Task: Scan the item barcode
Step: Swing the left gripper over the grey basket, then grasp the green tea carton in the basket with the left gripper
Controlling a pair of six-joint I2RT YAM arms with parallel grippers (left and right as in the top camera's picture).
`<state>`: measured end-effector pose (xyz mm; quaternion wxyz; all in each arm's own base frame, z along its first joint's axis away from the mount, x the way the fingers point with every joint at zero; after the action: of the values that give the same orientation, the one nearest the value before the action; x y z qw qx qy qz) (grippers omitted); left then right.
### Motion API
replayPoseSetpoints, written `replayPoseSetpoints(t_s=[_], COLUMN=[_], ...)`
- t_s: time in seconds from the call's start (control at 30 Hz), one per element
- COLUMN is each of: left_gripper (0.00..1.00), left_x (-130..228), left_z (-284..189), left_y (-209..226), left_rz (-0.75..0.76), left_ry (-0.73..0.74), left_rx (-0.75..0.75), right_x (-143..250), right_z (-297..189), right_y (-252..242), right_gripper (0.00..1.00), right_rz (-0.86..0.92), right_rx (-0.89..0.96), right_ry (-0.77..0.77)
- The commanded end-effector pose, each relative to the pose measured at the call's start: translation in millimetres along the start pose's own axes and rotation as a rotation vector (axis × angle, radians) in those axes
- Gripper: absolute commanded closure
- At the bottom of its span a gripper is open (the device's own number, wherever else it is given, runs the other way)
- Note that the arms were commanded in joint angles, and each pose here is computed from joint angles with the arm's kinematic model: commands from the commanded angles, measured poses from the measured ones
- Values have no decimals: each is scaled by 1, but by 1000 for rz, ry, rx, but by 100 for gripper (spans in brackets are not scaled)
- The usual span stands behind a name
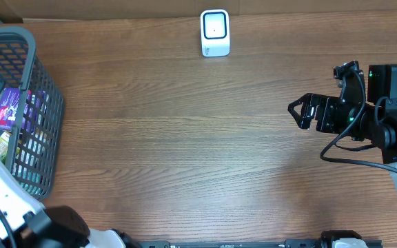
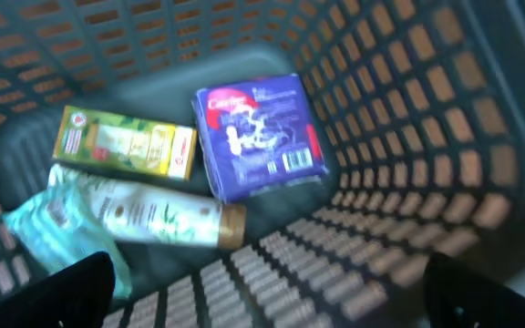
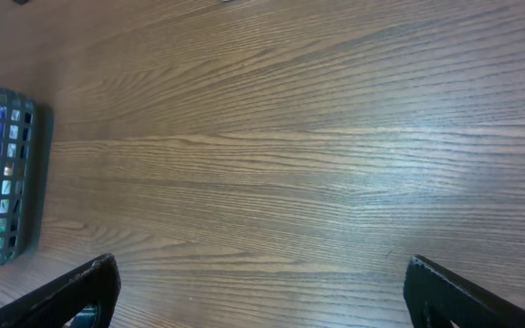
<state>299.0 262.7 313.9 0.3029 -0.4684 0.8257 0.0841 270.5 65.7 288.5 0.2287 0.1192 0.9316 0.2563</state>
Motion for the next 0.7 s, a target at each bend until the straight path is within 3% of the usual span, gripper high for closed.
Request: replayPoseSetpoints(t_s=[0.0, 0.07, 0.3, 0.5, 0.67], left_gripper=[6, 12, 11, 12, 12], left_x=[-4, 0, 30, 45, 55], left_z=[42, 61, 114, 125, 137], left_y=[5, 9, 49, 97, 109], left_rz=[23, 47, -17, -161, -132], left_ry=[42, 82, 285, 343, 351], left_rx=[-58, -79, -160, -214, -239], right_x=[-5, -5, -3, -5, -5], right_z=[-6, -6, 2, 16, 21], right_y=[6, 5, 0, -5, -8], right_gripper=[0, 0, 0, 0, 0], right_rz=[-21, -19, 1, 20, 28], right_rx=[-6, -5, 14, 31, 38], right_ry=[-29, -26, 17, 57, 73])
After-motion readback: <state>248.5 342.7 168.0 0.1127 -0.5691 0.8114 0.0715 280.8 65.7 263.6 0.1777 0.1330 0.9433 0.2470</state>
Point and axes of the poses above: each gripper's point midway between its finger pads, its own z axis out along the fingers, its own y axis along the line the jaws close on, x = y × z, the point moved 3 cm from there along -z, back along the fingers, and after that the axes turned 12 degrees about z, right-handed, at the moved point
